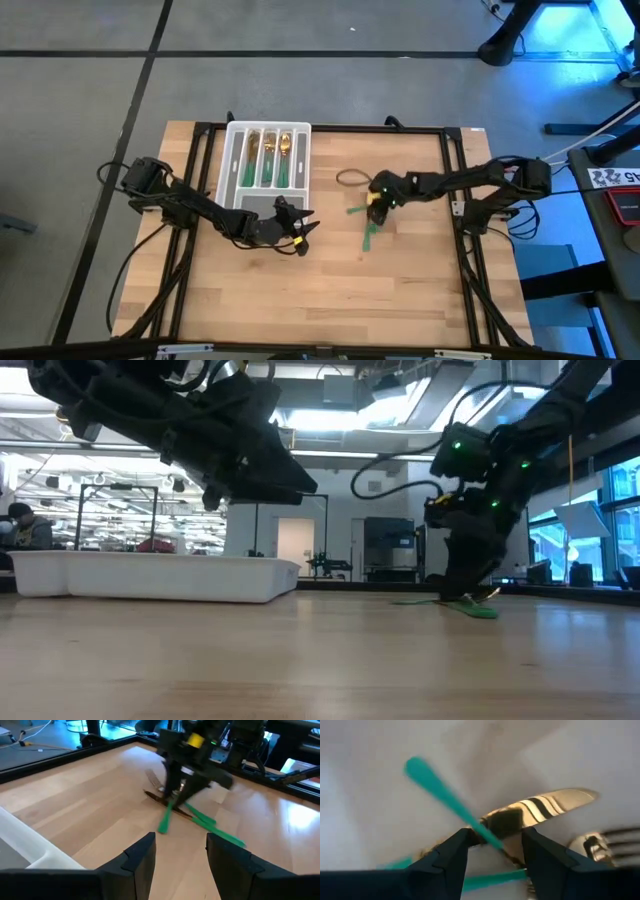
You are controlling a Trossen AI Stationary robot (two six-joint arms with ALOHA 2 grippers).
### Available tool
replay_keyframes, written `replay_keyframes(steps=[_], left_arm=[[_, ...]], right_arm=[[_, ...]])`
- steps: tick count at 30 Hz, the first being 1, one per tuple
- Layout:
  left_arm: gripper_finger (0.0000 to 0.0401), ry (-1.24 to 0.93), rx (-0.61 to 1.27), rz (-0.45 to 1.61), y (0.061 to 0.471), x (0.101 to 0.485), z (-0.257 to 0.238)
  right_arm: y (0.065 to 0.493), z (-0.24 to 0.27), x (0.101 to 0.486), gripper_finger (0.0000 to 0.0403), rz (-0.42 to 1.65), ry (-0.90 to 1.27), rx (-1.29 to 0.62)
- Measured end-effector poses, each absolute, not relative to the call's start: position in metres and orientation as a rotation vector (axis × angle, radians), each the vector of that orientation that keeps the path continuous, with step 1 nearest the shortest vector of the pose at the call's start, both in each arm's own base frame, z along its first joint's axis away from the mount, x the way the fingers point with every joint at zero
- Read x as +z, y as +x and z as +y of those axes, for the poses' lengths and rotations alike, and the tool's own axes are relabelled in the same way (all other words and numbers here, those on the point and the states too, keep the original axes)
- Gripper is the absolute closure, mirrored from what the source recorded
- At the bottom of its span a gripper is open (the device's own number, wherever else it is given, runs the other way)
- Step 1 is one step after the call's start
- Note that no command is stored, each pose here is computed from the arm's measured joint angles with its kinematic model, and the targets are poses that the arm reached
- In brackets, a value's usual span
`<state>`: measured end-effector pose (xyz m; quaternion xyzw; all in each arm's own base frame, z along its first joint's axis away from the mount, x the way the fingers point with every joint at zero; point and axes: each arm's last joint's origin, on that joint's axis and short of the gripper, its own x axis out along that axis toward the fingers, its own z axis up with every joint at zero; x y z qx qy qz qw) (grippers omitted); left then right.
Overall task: Sort silverware
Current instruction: Put the green fork into the white cutlery tray
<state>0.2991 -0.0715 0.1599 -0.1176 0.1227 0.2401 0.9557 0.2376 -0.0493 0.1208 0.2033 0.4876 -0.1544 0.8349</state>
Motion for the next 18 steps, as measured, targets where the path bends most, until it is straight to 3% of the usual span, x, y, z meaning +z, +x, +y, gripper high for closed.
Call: replay_keyframes(steps=[4, 9, 15, 18], left_arm=[[0.0237, -0.241, 0.488, 0.25, 0.299, 0.16, -0.072], [0.0237, -0.239, 0.489, 0.254, 0.299, 0.159, -0.071], [0.0237, -0.239, 0.491, 0.252, 0.299, 0.16, -0.071], [0.0237, -0.239, 0.496, 0.252, 0.3, 0.16, -0.069]], right_arm=[[0.236, -0.03, 0.134, 0.0219, 0.997, 0.333, -0.306], [0.228, -0.014, 0.145, 0.0219, 0.915, 0.336, -0.599], [0.219, 0.024, 0.139, 0.0219, 1.073, 0.296, -0.4], [0.21, 0.033, 0.137, 0.0219, 1.112, 0.188, -0.446]])
